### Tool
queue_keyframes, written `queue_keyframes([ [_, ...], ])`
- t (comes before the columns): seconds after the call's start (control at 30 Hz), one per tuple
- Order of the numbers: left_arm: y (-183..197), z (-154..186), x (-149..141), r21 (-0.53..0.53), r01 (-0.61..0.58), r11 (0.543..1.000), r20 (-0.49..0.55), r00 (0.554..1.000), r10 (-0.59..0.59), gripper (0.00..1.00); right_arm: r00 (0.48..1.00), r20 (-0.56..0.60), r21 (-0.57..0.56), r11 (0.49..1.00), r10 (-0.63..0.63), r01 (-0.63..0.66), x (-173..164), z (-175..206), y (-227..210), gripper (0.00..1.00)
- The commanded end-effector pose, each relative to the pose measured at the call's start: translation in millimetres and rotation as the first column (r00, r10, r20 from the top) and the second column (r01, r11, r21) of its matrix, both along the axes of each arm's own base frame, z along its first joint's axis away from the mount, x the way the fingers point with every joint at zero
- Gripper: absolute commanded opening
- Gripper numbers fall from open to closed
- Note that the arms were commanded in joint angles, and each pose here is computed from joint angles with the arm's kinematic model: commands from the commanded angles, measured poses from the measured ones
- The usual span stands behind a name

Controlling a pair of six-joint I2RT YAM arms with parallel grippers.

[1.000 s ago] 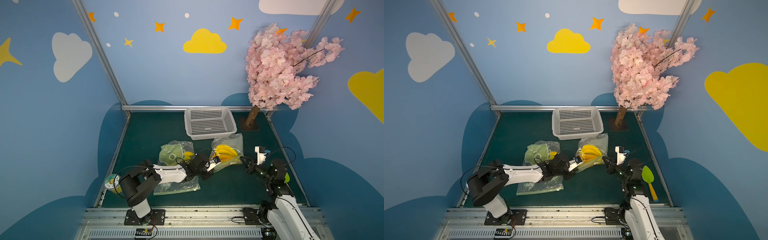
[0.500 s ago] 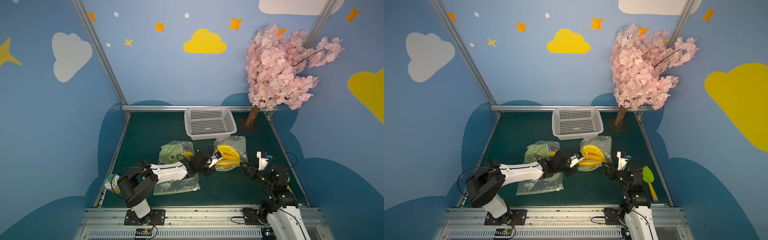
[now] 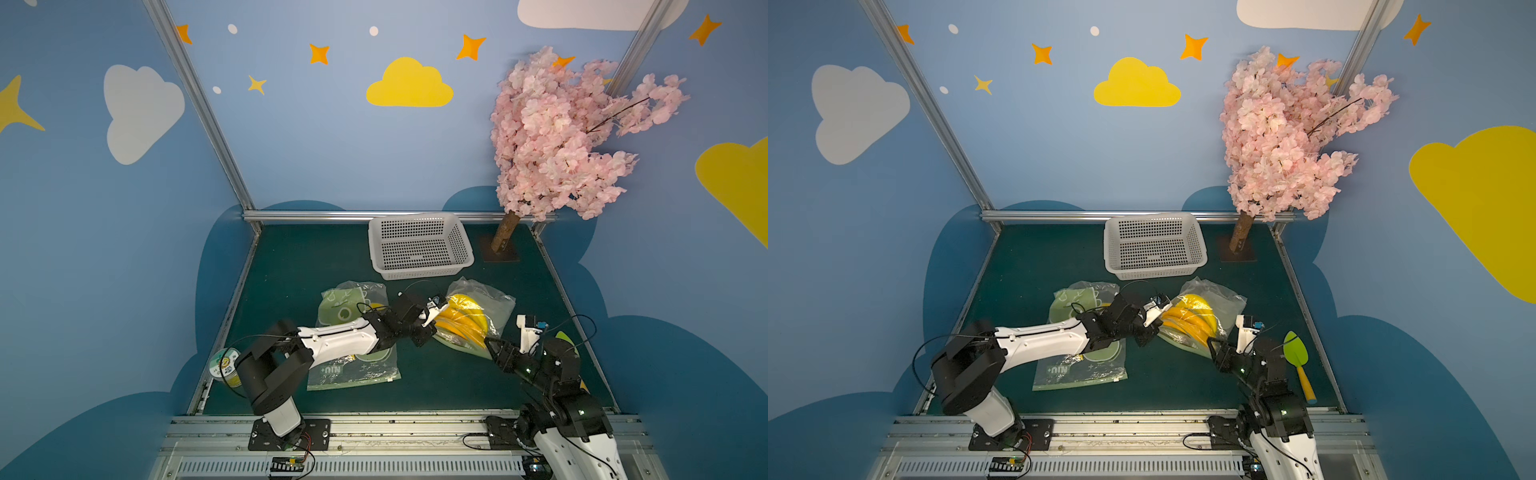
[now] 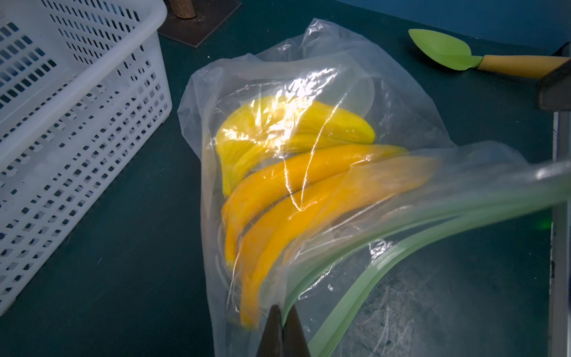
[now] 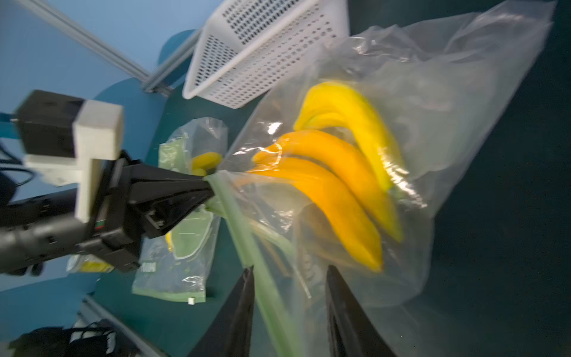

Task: Open the zip-top bag and take out the banana
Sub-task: Open the zipper of the food storage bag at the center of the board.

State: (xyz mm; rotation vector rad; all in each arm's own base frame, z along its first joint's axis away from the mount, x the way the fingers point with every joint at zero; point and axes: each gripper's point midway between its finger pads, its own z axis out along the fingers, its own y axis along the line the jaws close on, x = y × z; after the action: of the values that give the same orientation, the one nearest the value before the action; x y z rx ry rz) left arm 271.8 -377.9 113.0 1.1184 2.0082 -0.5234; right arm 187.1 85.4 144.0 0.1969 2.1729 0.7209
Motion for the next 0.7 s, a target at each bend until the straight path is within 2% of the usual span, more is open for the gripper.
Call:
queue_keyframes([
  [0.0, 9, -7, 2, 0.023, -0.034, 0.999, -0.011, 0.999, 0.034, 0.03, 0.977, -0.023, -0.086, 0.974, -0.211, 0.209, -2, -2, -38, 0.44],
  [0.17, 7, -10, 2, 0.017, -0.03, 0.999, -0.022, 0.999, 0.03, 0.03, 0.972, 0.101, -0.066, 0.973, -0.213, 0.22, -1, 26, -41, 0.47],
  [0.2, 6, -10, 3, 0.013, -0.03, 0.999, -0.025, 0.999, 0.03, 0.03, 0.976, 0.14, -0.048, 0.983, -0.166, 0.175, 0, 34, -33, 0.45],
  [0.27, 3, -10, 4, 0.008, -0.025, 1.0, -0.03, 0.999, 0.025, 0.03, 0.974, 0.224, 0.008, 1.0, -0.022, 0.021, -2, 52, -6, 0.34],
  [0.33, 0, -9, 6, 0.003, -0.022, 1.0, -0.033, 0.999, 0.022, 0.03, 0.95, 0.28, 0.037, 0.988, 0.136, -0.153, -10, 62, 21, 0.28],
  [0.43, -1, -10, 9, 0.004, -0.022, 1.0, -0.04, 0.999, 0.022, 0.03, 0.903, 0.32, 0.022, 0.95, 0.288, -0.311, -24, 69, 43, 0.31],
  [0.57, 0, -15, 14, 0.0, -0.037, 0.999, -0.06, 0.998, 0.036, 0.03, 0.85, 0.351, -0.019, 0.911, 0.392, -0.412, -35, 75, 57, 0.33],
  [0.67, 1, -16, 18, -0.01, -0.053, 0.999, -0.08, 0.995, 0.052, 0.03, 0.824, 0.315, -0.038, 0.874, 0.471, -0.485, -33, 68, 73, 0.32],
])
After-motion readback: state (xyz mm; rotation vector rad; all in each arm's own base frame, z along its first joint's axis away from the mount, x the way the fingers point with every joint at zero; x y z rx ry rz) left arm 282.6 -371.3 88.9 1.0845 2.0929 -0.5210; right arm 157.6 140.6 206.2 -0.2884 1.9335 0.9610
